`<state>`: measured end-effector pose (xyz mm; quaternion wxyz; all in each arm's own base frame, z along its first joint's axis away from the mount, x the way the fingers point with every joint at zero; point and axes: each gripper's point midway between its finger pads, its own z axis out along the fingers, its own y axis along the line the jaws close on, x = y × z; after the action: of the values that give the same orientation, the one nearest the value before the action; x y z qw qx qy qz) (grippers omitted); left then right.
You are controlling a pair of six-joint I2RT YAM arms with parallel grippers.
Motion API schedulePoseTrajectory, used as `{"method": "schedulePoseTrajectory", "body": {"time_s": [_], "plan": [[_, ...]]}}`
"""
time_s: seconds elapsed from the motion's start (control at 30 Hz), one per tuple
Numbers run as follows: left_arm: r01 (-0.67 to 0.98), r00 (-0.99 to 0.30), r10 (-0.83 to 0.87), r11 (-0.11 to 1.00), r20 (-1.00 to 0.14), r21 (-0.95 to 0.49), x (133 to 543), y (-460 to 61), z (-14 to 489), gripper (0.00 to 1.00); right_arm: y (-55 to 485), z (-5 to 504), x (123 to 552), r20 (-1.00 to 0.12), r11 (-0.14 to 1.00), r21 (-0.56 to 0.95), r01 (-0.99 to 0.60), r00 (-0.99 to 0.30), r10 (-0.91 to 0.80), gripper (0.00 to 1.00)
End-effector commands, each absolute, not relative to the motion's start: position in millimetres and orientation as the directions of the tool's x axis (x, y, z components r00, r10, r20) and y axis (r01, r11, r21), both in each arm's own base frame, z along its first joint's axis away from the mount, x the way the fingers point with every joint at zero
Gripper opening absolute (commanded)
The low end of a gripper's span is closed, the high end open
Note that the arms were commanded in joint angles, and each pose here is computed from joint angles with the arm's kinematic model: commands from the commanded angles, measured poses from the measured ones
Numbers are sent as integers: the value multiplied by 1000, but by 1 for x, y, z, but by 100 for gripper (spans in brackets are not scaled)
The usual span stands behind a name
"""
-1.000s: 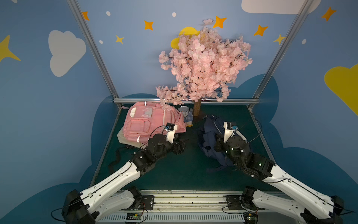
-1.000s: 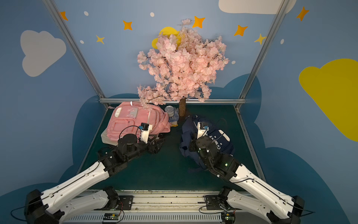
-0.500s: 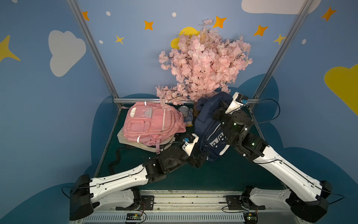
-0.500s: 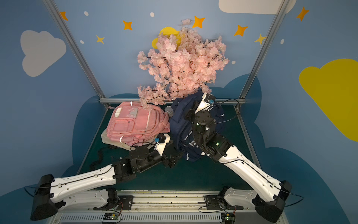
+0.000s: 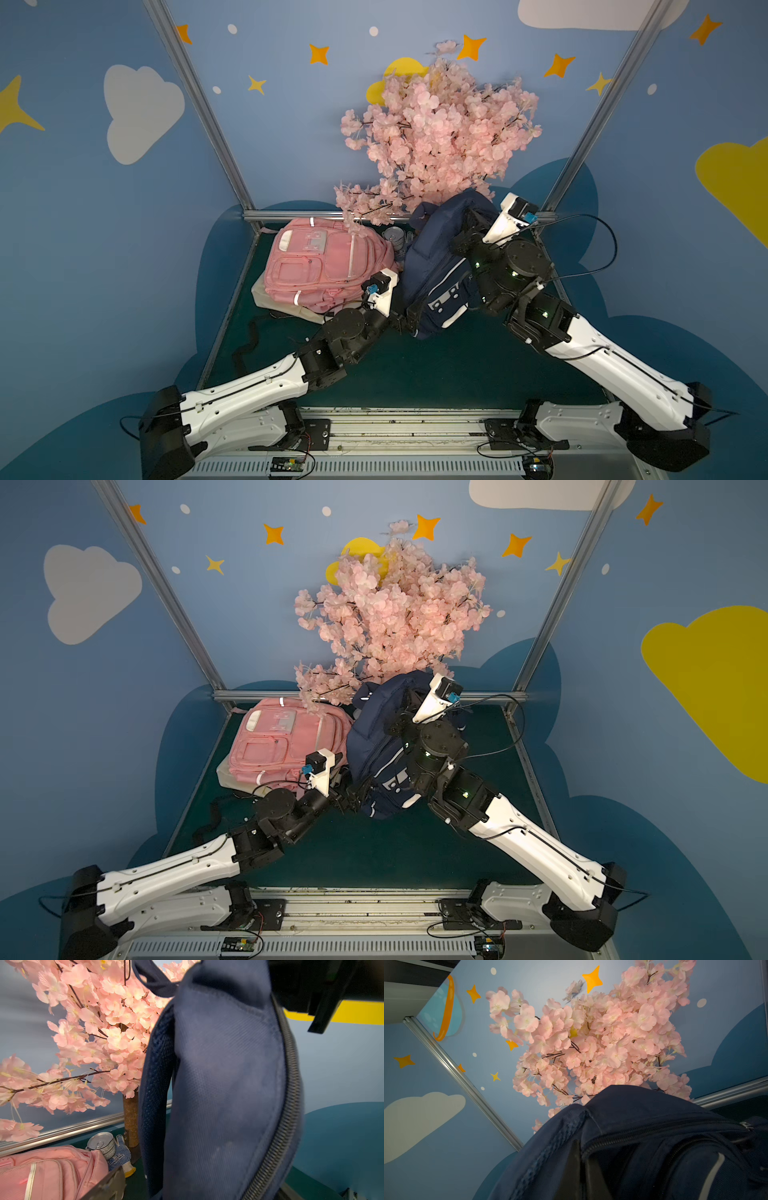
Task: Zip up the backpack
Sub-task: Pick up the backpack from the center of the board, then place the backpack at the center of the board.
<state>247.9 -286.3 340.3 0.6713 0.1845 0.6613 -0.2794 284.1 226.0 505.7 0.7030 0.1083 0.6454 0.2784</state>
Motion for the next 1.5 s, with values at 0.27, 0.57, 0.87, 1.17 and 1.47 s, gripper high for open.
{"method": "schedulePoseTrajectory", "body": {"time_s": [0.27,0.57,0.87,1.17,1.47], "plan": [[644,-56,-202,741,-978,-189,253,-290,348,37,167,585,241,-706,734,604,-311,218,673,0],[723,-200,-170,638,-965,-263,235,-307,361,10,120,572,241,-814,869,489,-75,319,485,0],[638,-532,-16,650,-847,-413,276,-341,309,3,64,461,317,-962,925,270,268,34,271,0],[488,-655,54,792,-754,-366,347,-348,204,2,49,327,380,-898,912,275,305,-258,357,1],[478,-702,138,819,-698,-319,392,-371,146,2,48,293,370,-875,936,255,242,-355,330,65]]}}
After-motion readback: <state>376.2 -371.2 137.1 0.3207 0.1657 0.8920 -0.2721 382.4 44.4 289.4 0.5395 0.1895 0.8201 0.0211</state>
